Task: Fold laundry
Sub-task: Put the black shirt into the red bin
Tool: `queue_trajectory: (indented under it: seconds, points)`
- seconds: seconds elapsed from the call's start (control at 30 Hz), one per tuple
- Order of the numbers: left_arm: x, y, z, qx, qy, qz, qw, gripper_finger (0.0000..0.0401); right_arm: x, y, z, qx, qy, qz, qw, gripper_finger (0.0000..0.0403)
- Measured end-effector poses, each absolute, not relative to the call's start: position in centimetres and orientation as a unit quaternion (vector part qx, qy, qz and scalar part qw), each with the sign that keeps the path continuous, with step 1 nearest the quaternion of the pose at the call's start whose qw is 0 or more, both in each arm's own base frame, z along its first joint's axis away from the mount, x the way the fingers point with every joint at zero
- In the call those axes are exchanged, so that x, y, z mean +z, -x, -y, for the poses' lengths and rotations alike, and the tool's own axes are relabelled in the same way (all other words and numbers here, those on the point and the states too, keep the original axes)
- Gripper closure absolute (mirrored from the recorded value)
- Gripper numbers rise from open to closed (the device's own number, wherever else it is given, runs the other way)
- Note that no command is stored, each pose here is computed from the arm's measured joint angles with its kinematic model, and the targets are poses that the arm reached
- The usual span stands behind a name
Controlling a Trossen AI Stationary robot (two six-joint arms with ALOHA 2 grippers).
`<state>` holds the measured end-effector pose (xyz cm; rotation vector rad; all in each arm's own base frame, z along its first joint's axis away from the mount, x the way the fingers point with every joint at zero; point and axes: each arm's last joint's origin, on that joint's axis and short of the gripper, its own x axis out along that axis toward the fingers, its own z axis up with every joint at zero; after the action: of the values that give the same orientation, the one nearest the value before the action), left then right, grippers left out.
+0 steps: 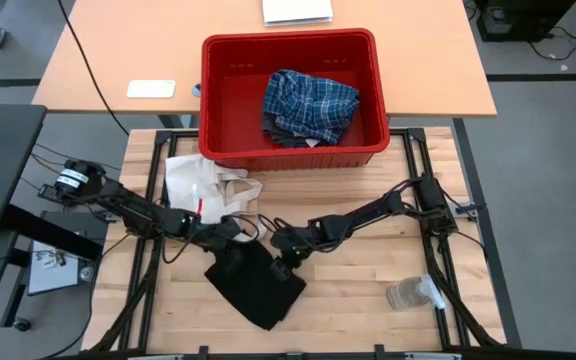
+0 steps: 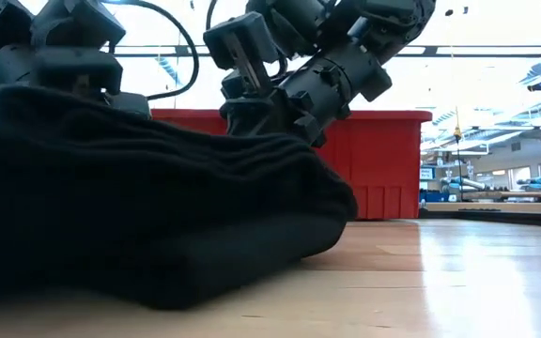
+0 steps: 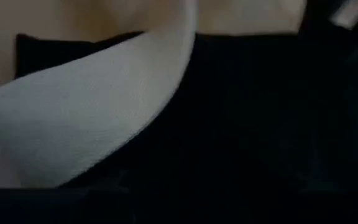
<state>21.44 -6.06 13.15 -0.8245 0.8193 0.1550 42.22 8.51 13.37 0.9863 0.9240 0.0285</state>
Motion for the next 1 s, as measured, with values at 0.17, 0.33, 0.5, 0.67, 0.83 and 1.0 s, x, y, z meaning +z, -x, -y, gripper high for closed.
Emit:
queue_trajectory:
  seconds: [0.17,0.33,0.5,0.67,0.83,1.0]
  points:
    - [14.7,-21.2,5.3,0.003,0.410,-0.390,0.824,0.0204,13.6,-42.0,-7.9,0.044,-0.465,-0.457,0.757,0.0350]
    - [17.5,-20.6,4.4,-0.033,0.415,-0.328,0.848,0.0204,15.8,-41.1,-7.5,0.054,-0.451,-0.464,0.761,0.0350]
    - [20.7,-19.5,2.9,-0.049,0.387,-0.227,0.892,0.0204,19.8,-40.4,-7.4,0.110,-0.416,-0.423,0.797,0.0350]
    - [22.5,-18.5,1.2,-0.021,0.377,-0.157,0.913,0.0204,23.4,-39.2,-7.3,0.154,-0.392,-0.389,0.819,0.0350]
    - [23.1,-18.1,-0.2,0.012,0.381,-0.123,0.916,0.0204,25.4,-38.3,-7.5,0.175,-0.390,-0.372,0.824,0.0350]
    - [23.3,-17.9,-1.3,0.036,0.387,-0.105,0.915,0.0204,27.3,-37.4,-7.8,0.185,-0.386,-0.352,0.832,0.0350]
